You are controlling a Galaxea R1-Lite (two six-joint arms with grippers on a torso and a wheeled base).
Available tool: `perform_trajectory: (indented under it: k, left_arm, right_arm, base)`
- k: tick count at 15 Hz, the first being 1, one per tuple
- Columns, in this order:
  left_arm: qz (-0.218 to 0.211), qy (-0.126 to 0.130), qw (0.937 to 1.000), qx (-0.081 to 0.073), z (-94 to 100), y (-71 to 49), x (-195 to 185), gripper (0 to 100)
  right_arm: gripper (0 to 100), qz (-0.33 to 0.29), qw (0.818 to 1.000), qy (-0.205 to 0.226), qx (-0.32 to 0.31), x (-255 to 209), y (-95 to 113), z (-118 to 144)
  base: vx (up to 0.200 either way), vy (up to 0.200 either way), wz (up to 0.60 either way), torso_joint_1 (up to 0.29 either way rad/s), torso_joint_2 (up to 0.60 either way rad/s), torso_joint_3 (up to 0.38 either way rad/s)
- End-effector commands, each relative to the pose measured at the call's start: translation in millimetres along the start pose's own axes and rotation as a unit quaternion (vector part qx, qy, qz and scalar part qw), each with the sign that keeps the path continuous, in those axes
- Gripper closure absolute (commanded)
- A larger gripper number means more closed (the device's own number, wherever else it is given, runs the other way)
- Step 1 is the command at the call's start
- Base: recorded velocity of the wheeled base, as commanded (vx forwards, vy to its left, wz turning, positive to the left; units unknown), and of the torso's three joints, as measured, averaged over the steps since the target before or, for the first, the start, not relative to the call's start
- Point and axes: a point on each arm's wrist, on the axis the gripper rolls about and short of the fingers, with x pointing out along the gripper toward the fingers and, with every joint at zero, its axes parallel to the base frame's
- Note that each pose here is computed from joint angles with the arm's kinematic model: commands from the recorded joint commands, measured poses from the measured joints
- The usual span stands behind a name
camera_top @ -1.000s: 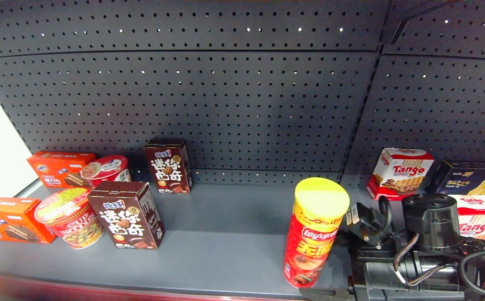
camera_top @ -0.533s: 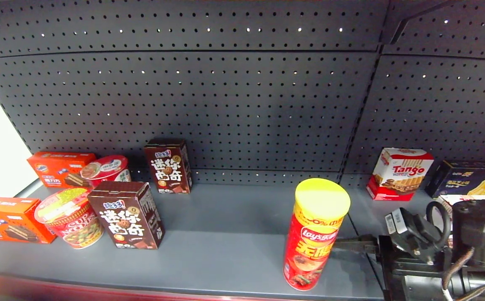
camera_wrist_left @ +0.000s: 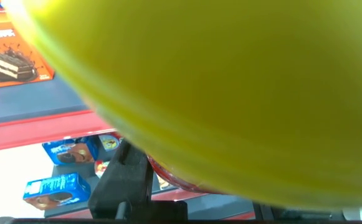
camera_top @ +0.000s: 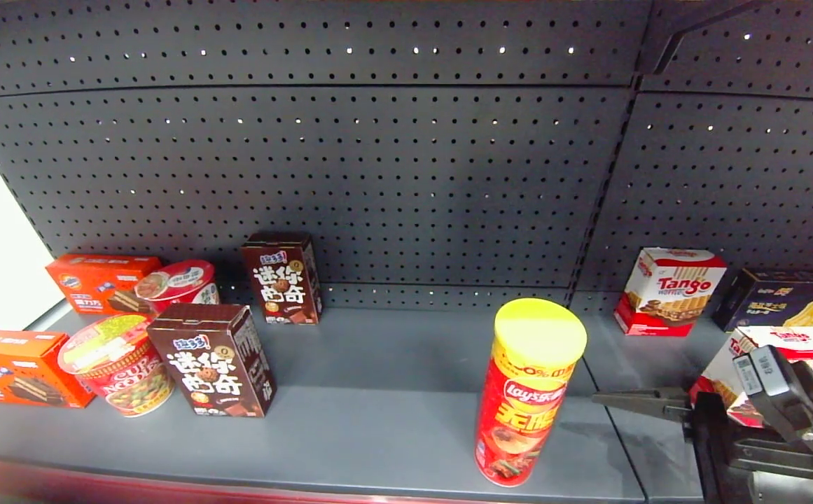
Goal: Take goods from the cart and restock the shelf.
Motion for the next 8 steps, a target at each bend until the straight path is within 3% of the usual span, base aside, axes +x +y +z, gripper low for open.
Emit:
perform_trajectory:
  k: [1, 5, 8]
  left_arm:
    - [0.000, -0.004, 1.0000, 0.000, 1.9, 0.0, -1, 100]
    - [-0.001, -0.023, 0.9997, -0.001, 11.0, -0.2, -6, 100]
    - [-0.006, -0.039, 0.9992, 0.007, 28.2, -1.0, -10, 100]
  right_arm:
    - [0, -0.029, 0.999, -0.026, -0.017, -18, 3, 10]
    - [0, -0.088, 0.995, 0.029, 0.033, -59, 32, 23]
    - [0, -0.136, 0.990, 0.007, 0.025, -94, 56, 25]
  base:
    - [0.000, 0.000, 0.00, 0.000, 0.00, 0.000]
    - [0.000, 0.000, 0.00, 0.000, 0.00, 0.000]
    - [0.000, 0.000, 0.00, 0.000, 0.00, 0.000]
